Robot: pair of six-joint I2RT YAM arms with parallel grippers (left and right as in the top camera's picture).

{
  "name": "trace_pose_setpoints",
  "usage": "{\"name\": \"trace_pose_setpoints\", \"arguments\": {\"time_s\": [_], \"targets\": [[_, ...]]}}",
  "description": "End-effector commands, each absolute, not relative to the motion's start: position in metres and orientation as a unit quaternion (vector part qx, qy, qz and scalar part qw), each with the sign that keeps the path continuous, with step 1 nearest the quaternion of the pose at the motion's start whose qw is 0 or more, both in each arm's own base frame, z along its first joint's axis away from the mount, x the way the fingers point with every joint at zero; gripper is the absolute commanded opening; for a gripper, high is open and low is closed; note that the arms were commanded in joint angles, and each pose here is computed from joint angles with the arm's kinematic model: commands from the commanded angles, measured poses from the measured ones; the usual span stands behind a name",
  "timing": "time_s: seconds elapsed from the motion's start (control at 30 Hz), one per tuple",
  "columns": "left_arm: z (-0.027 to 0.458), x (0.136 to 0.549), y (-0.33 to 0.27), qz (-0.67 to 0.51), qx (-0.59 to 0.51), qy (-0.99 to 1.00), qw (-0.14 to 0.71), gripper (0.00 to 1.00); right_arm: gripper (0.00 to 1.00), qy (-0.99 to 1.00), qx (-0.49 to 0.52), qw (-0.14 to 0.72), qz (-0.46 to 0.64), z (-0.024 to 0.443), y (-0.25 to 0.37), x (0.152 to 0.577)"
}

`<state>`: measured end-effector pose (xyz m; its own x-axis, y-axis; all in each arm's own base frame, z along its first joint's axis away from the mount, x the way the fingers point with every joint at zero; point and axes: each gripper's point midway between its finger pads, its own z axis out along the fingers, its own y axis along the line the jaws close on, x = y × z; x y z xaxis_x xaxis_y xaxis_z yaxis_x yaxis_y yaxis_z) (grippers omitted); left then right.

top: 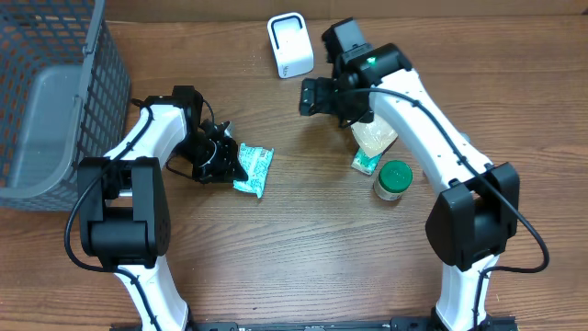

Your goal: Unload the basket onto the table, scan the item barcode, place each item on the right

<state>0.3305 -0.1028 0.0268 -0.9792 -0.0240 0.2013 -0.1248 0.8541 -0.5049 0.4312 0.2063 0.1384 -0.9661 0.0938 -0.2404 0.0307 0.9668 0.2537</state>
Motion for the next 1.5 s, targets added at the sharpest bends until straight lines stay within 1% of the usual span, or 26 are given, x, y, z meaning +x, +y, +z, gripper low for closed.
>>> {"name": "trace_pose_setpoints", "arguments": {"time_s": [0.0, 0.2, 0.37, 0.57, 0.67, 0.73, 0.87, 0.93, 1.03, 1.47], "targets": [[0.042, 0.337, -0.107, 0.272, 0.018, -0.960, 0.069, 0.04, 1.00, 0.977, 0.068, 0.156, 0.127, 0.163, 0.174, 0.453], [0.040, 0.338, -0.105, 0.264, 0.017, -0.962, 0.065, 0.04, 1.00, 0.972, 0.125, 0.151, 0.130, 0.170, 0.122, 0.465], [0.040, 0.338, -0.105, 0.263, 0.015, -0.962, 0.065, 0.04, 1.00, 0.968, 0.176, 0.139, 0.118, 0.166, 0.074, 0.466], [0.039, 0.341, -0.105, 0.260, 0.017, -0.964, 0.059, 0.04, 1.00, 0.962, 0.208, 0.132, 0.115, 0.165, 0.044, 0.466], [0.039, 0.342, -0.106, 0.259, 0.023, -0.964, 0.058, 0.05, 1.00, 0.962, 0.211, 0.132, 0.115, 0.165, 0.042, 0.466], [0.039, 0.343, -0.106, 0.259, 0.023, -0.964, 0.058, 0.08, 1.00, 0.962, 0.211, 0.133, 0.115, 0.165, 0.042, 0.466], [0.038, 0.343, -0.106, 0.259, 0.023, -0.964, 0.058, 0.11, 1.00, 0.962, 0.211, 0.133, 0.115, 0.165, 0.042, 0.466], [0.038, 0.343, -0.105, 0.256, 0.022, -0.965, 0.056, 0.10, 1.00, 0.962, 0.211, 0.133, 0.115, 0.165, 0.042, 0.466], [0.038, 0.344, -0.107, 0.256, 0.020, -0.965, 0.055, 0.04, 1.00, 0.962, 0.211, 0.133, 0.115, 0.165, 0.042, 0.466], [0.037, 0.343, -0.109, 0.256, 0.017, -0.965, 0.056, 0.05, 1.00, 0.962, 0.211, 0.133, 0.115, 0.165, 0.042, 0.466]]}}
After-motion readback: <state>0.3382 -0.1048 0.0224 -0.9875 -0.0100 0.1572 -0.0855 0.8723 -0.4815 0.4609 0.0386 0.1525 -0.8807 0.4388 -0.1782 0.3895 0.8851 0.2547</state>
